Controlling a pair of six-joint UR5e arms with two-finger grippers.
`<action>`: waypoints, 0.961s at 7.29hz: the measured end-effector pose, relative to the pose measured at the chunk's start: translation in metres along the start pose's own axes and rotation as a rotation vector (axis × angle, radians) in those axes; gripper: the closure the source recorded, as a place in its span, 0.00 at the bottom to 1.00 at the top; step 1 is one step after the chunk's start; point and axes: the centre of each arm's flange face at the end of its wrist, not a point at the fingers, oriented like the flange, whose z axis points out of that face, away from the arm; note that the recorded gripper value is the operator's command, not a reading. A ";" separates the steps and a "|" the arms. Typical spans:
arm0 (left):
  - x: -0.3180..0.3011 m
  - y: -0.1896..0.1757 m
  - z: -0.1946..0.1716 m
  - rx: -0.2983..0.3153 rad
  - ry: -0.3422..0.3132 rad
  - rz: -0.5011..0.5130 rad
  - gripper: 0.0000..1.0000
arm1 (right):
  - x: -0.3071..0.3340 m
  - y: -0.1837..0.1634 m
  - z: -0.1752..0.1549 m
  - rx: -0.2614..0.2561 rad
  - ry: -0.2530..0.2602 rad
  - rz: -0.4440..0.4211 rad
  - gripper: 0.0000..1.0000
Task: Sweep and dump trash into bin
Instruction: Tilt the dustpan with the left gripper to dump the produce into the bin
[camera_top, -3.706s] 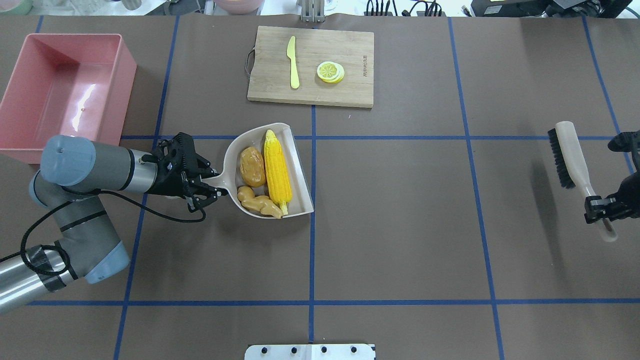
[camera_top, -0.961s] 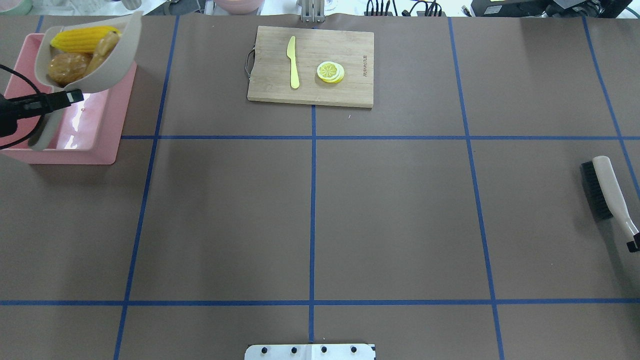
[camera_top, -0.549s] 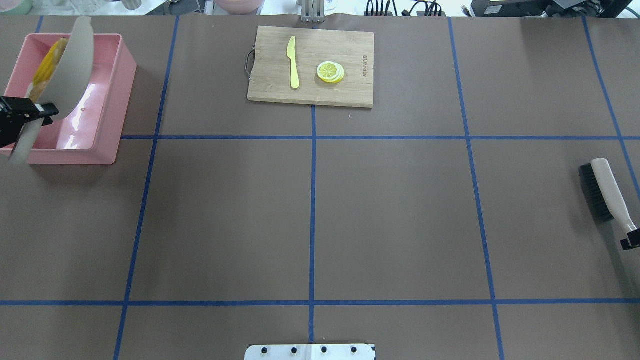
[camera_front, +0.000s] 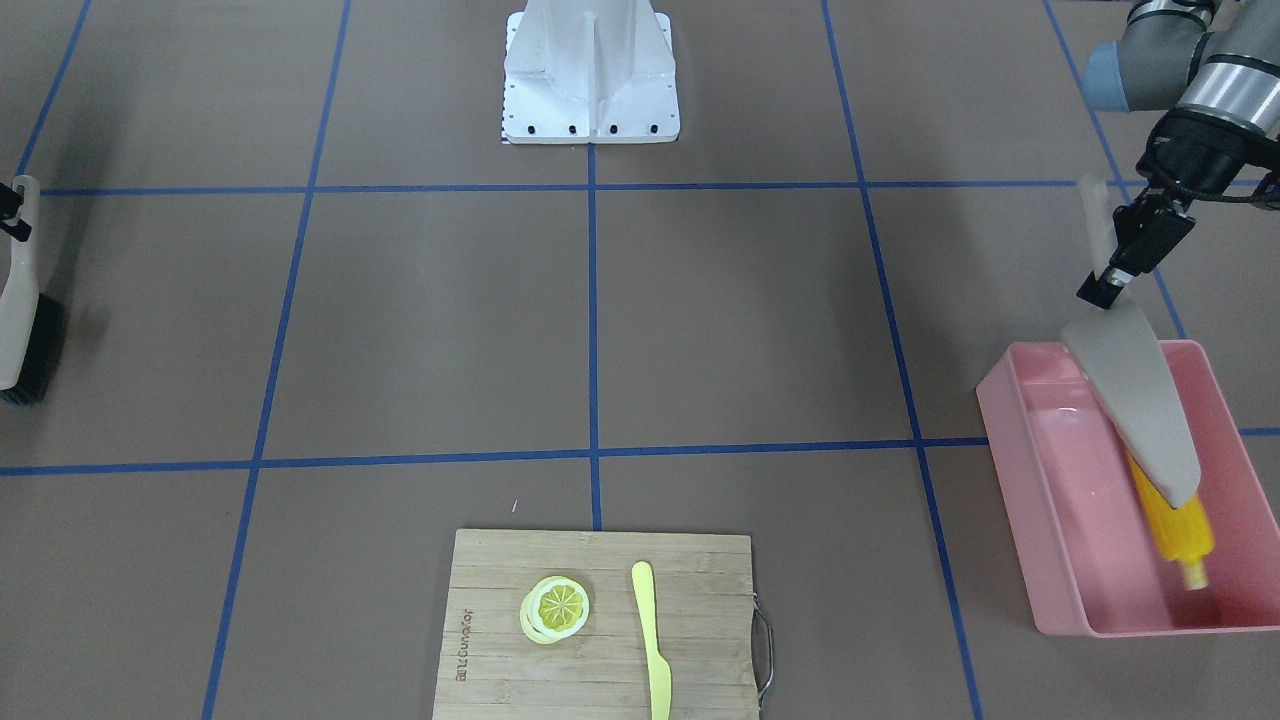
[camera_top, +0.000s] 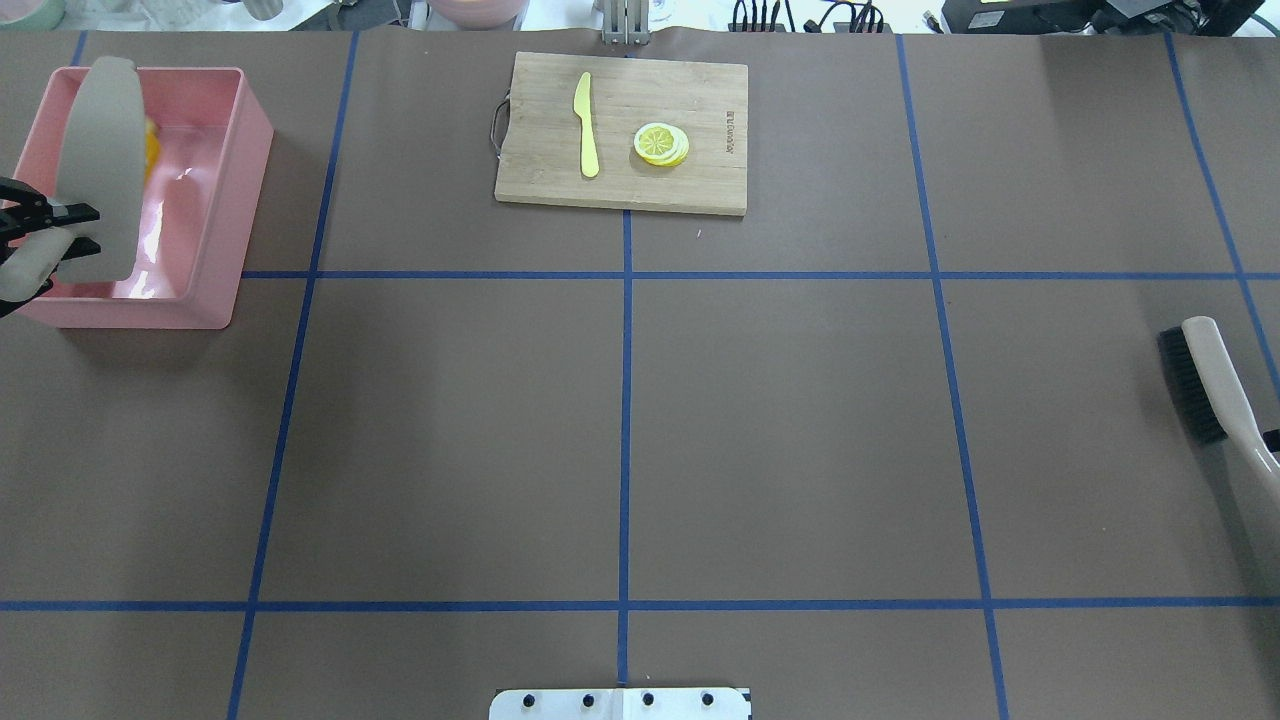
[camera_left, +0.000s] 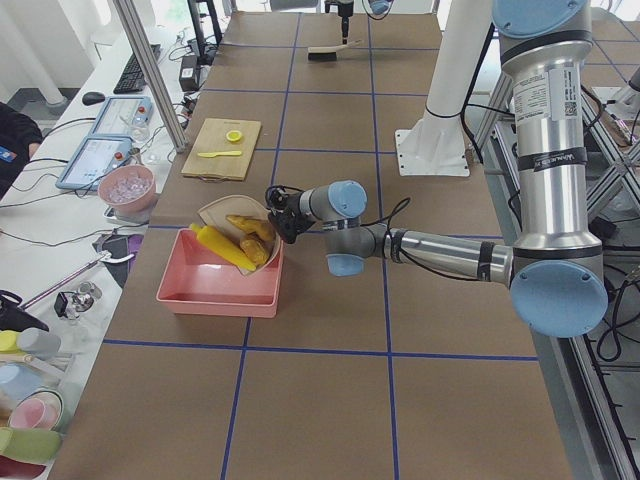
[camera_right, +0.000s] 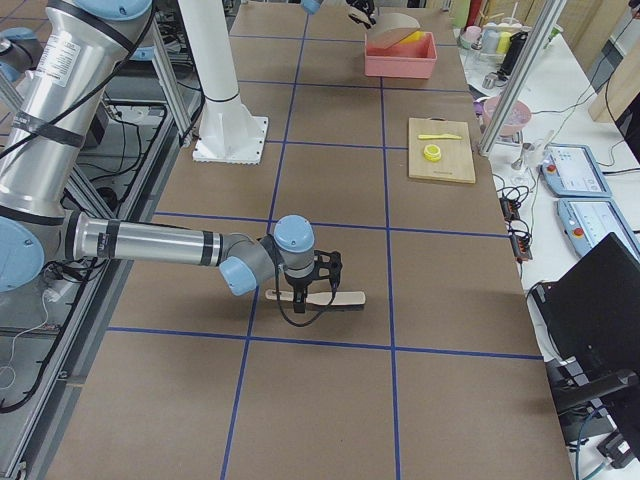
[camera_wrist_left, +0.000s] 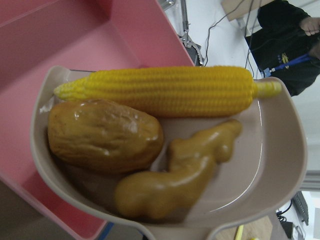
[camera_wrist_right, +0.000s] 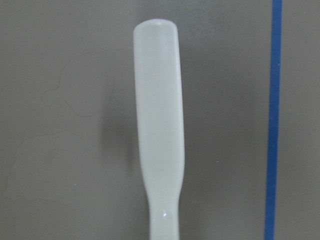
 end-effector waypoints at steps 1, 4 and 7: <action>0.003 0.003 0.001 -0.017 -0.003 -0.081 1.00 | 0.020 -0.012 -0.015 0.008 0.035 -0.033 0.00; 0.008 0.007 0.004 -0.036 -0.003 -0.164 1.00 | 0.058 -0.074 -0.073 -0.062 0.075 -0.036 0.00; 0.012 0.012 0.004 -0.052 0.002 -0.046 1.00 | 0.066 -0.084 -0.084 -0.094 0.111 -0.044 0.00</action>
